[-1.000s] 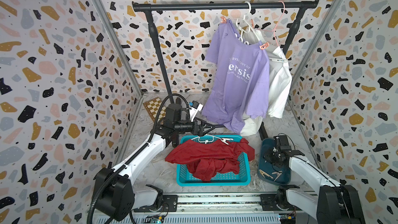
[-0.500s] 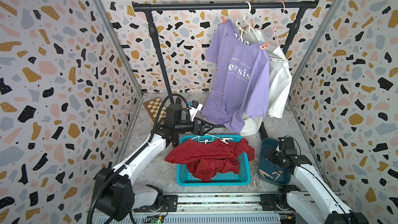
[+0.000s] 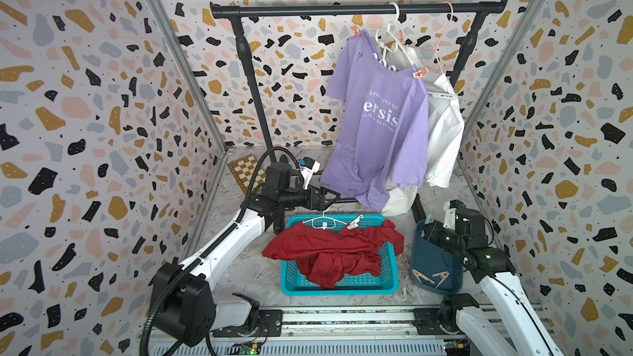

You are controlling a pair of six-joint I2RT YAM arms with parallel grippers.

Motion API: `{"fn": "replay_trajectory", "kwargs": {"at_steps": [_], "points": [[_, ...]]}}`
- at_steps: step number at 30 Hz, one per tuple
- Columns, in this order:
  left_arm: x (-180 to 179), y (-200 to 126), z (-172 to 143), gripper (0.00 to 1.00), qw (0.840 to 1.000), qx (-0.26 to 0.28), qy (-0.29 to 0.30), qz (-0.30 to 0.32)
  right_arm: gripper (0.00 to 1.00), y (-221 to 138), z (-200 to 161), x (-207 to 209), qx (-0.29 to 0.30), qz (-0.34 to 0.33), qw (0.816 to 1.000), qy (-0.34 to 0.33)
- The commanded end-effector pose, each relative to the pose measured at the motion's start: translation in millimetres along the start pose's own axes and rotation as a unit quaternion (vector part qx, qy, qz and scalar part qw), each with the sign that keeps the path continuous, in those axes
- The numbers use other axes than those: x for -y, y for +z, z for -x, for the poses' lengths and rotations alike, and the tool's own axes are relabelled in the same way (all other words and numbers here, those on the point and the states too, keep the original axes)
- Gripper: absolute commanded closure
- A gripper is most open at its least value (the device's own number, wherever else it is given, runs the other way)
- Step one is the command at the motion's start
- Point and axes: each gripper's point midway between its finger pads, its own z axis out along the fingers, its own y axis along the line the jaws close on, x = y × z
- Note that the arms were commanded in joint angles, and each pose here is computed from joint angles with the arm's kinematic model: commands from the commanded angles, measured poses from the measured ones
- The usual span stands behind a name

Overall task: Use clothespins to secure the t-shirt on both sides of the hanger
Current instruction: Pick up the clothespin from the storage box.

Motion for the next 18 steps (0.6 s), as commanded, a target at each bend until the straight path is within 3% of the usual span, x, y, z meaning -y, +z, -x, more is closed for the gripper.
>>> {"fn": "replay_trajectory", "kwargs": {"at_steps": [1,5,9,18], "points": [[-5.2,-6.1,7.5,0.01,0.999,0.000,0.010,0.036,1.00,-14.9,11.9,-51.7,0.013,0.101,0.992,-0.074],[0.3,-6.5,11.9,0.01,1.000,0.007,0.009,0.023,1.00,-23.0,9.9,-86.4,0.004,0.172,0.977,-0.123],[5.8,-3.2,14.6,0.01,1.000,0.006,0.000,-0.002,1.00,-31.1,-3.8,-121.7,-0.032,0.268,0.949,-0.161],[19.6,6.8,23.1,0.01,0.996,0.010,-0.015,-0.088,1.00,-49.0,-20.2,-166.7,-0.063,0.385,0.896,-0.213]]}}
